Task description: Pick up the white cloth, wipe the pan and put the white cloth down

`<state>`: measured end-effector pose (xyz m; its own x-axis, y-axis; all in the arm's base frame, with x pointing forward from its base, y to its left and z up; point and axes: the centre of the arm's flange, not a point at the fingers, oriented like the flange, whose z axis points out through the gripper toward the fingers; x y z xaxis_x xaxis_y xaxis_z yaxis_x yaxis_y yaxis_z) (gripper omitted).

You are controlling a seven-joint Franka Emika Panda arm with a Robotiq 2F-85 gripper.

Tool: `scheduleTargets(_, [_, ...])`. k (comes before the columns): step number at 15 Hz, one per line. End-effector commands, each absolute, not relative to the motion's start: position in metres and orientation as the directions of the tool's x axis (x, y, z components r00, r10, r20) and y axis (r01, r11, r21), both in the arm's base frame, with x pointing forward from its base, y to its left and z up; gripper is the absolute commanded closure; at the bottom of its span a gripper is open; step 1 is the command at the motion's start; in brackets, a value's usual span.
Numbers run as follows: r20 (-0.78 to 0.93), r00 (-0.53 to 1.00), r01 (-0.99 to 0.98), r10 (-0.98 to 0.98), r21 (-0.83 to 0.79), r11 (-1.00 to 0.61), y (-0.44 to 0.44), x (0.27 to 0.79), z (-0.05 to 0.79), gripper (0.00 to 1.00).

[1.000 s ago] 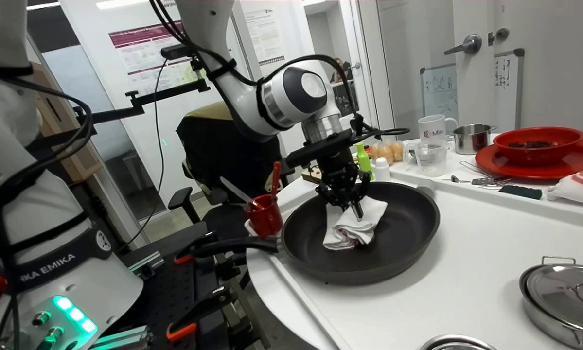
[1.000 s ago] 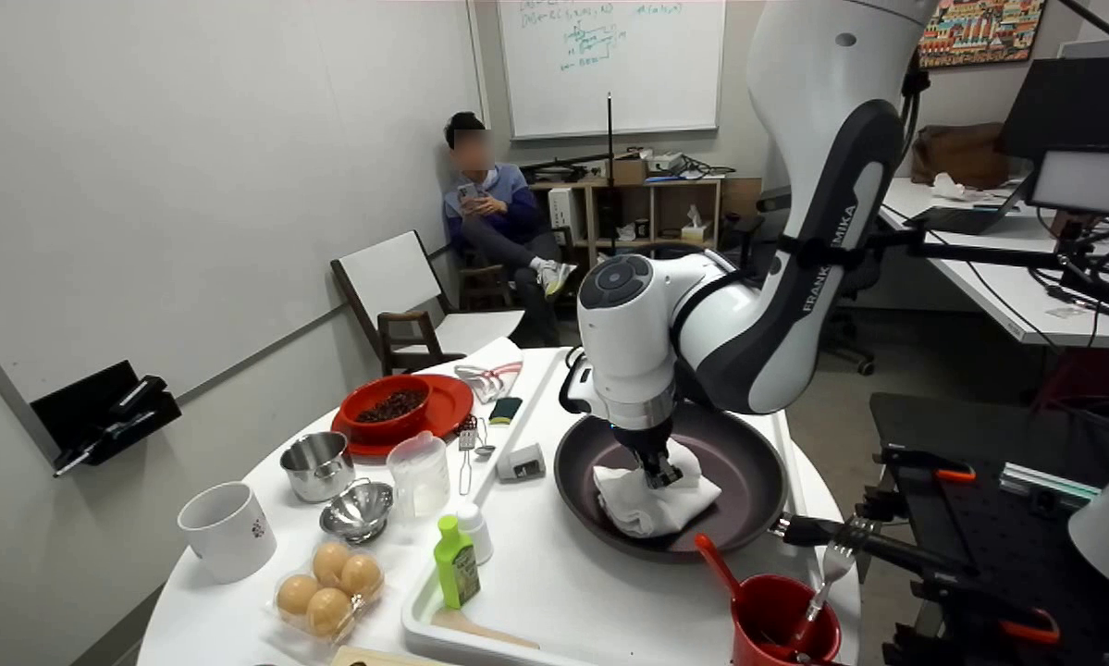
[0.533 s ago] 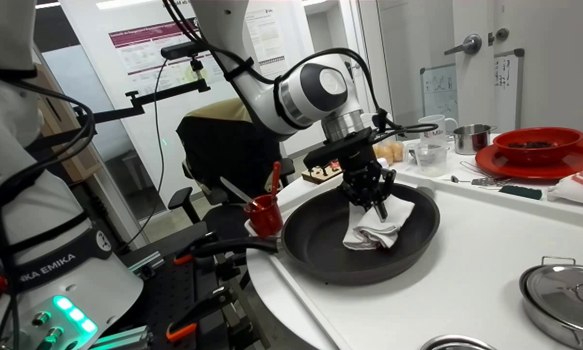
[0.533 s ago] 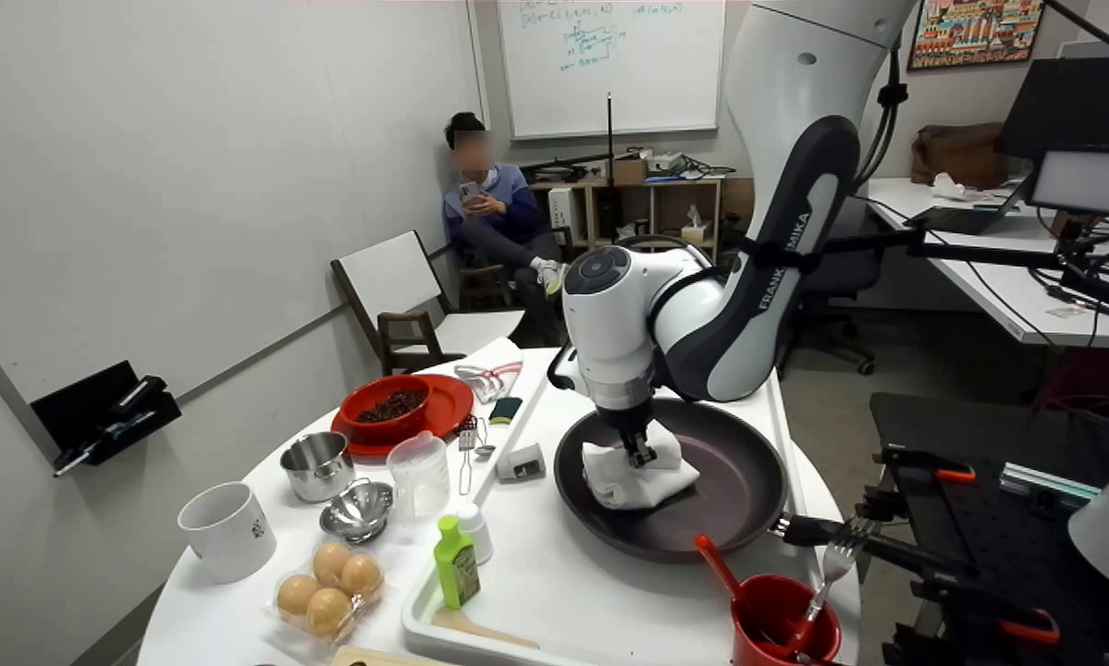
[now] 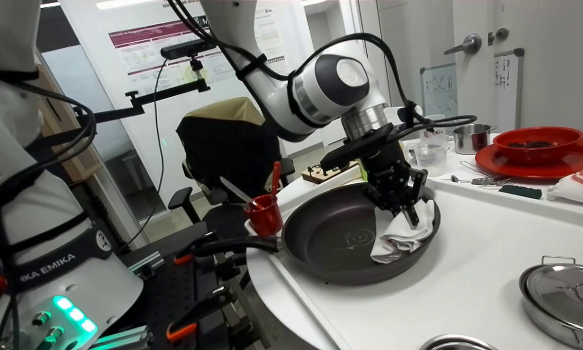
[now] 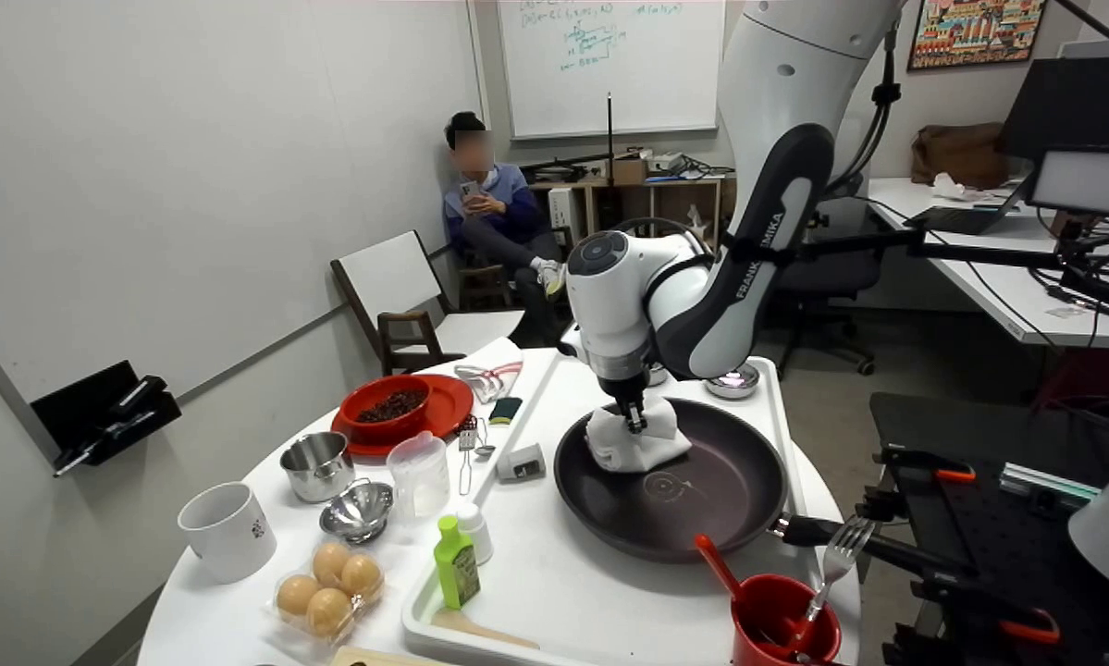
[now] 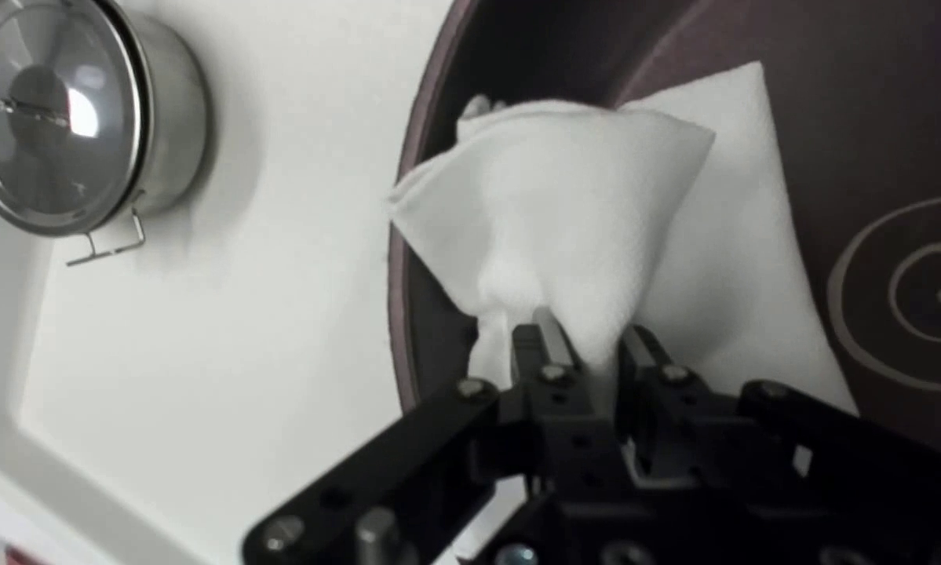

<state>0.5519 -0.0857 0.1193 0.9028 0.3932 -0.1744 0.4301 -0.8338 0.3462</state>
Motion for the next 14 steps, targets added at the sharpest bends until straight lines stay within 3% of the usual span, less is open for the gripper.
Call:
scheduleTargets(1, [-0.233,0.893,0.447,0.386,0.345,-0.825,-0.092,0.538,0.118,0.92])
scheduleTargets(14, [-0.394,0.725,0.668,0.565,0.199,-0.717,-0.050,0.479,0.112,0.92])
